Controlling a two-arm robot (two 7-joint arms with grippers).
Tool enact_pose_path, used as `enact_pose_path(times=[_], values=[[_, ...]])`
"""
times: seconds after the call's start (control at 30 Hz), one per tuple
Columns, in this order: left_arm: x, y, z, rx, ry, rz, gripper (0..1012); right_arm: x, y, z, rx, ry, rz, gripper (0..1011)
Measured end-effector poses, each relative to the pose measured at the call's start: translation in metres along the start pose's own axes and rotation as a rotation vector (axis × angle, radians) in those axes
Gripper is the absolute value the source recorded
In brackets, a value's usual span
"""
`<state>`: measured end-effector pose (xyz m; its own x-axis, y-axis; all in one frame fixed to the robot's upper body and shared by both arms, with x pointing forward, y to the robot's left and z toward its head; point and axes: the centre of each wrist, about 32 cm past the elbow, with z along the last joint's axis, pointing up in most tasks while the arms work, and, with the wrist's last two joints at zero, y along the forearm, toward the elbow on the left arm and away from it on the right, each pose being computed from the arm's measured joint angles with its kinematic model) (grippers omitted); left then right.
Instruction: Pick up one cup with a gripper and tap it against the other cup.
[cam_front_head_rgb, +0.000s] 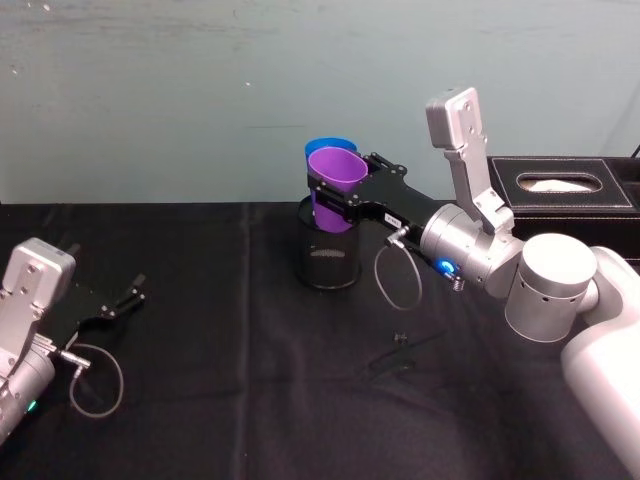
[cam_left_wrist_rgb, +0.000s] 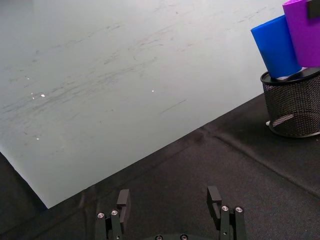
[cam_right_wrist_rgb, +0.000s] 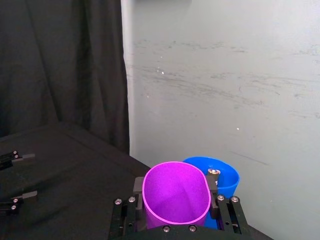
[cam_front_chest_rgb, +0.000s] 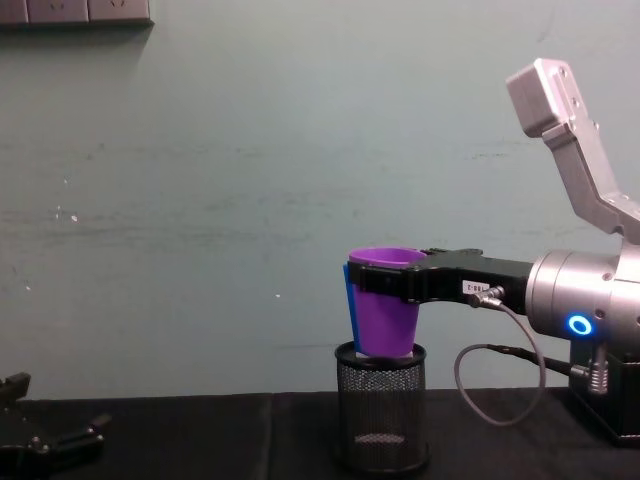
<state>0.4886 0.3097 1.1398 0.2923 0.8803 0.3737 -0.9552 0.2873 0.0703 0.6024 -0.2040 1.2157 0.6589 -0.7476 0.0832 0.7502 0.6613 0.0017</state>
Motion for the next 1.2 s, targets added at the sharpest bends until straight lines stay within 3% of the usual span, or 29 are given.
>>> enact_pose_path(times=[1.2], values=[[0.0000,0.0000,0.0000,0.000,0.000,0.000,1000,0.0000,0.0000,0.0000,0.000,0.000,0.000,718]])
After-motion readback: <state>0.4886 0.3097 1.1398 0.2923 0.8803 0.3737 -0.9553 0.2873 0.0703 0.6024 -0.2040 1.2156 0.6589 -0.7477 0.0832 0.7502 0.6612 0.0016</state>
